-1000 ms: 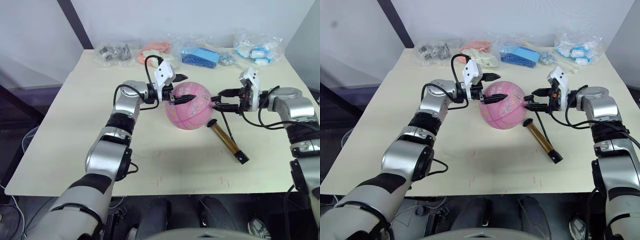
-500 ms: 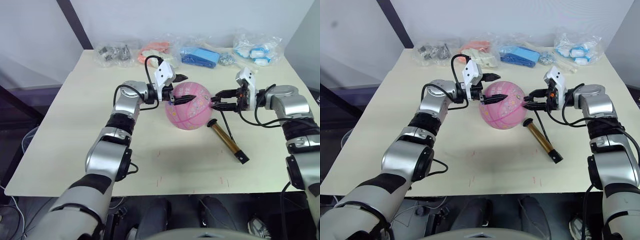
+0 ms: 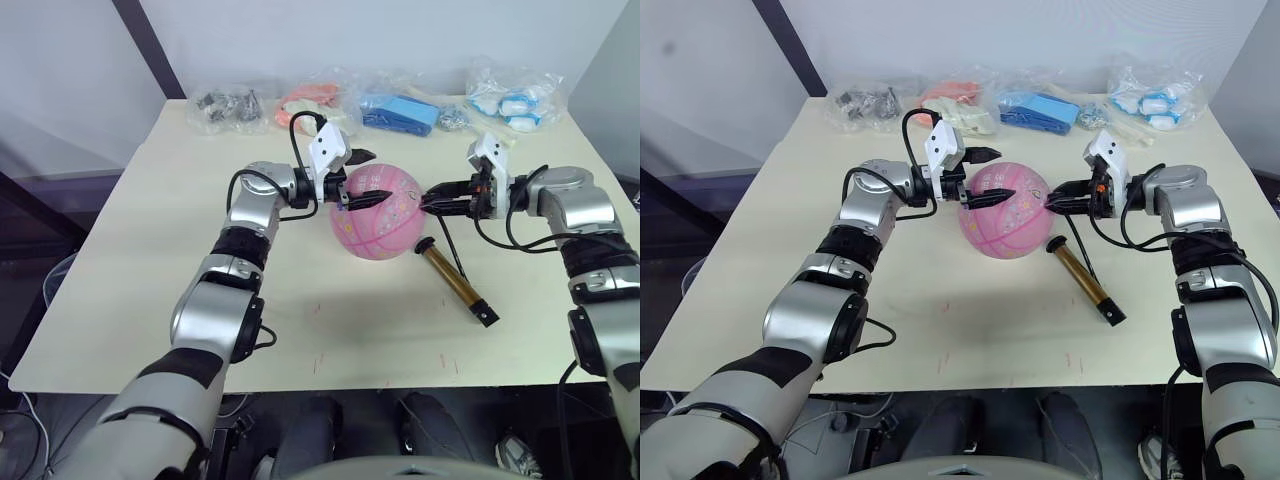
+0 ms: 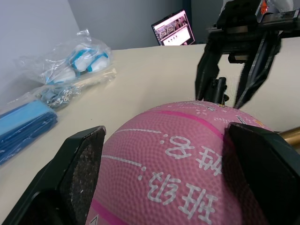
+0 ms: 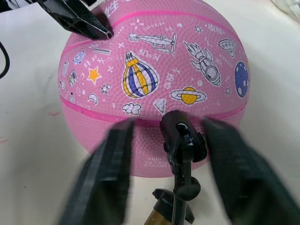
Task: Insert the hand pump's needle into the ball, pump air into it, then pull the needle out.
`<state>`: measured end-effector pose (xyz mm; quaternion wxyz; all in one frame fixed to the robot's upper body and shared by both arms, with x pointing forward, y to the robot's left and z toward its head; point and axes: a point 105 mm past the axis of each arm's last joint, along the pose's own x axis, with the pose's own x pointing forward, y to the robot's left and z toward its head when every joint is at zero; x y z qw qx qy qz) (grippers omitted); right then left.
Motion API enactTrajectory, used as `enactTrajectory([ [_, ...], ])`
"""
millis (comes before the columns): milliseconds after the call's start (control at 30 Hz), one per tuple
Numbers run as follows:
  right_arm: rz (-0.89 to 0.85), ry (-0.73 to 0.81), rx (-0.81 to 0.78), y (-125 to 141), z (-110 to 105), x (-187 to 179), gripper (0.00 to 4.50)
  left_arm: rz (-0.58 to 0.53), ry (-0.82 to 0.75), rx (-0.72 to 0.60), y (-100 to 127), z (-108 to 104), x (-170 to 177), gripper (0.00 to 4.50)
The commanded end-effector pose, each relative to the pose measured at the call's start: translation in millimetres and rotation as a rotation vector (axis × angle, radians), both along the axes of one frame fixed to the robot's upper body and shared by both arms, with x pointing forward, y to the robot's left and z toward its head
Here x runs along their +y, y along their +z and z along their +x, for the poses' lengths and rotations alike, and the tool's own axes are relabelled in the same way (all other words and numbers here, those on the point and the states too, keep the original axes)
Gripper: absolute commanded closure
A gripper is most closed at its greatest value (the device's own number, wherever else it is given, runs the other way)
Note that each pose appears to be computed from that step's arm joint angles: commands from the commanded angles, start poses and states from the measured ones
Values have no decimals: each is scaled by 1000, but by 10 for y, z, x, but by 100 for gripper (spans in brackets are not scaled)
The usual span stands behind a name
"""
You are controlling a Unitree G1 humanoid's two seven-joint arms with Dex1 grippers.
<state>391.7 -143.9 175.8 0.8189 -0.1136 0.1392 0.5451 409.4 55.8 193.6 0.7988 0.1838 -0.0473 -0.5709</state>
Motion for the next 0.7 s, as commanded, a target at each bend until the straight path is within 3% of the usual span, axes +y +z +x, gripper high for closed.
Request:
enactTrajectory([
  [33, -1, 13, -54, 168, 9, -11, 413, 119, 6, 94, -376, -30, 46, 0],
  [267, 9, 18, -48, 182, -41, 15, 415, 120, 2, 76, -352, -28, 12, 0],
  [400, -3, 12, -72, 192, -81, -26, 415, 169, 15, 79, -453, -28, 40, 0],
  [600, -10, -19, -133, 286, -128, -115, 415, 202, 65, 161, -650, -18, 69, 0],
  [700, -1, -37, -146, 308, -148, -139, 415, 130, 113, 269, -734, -6, 43, 0],
])
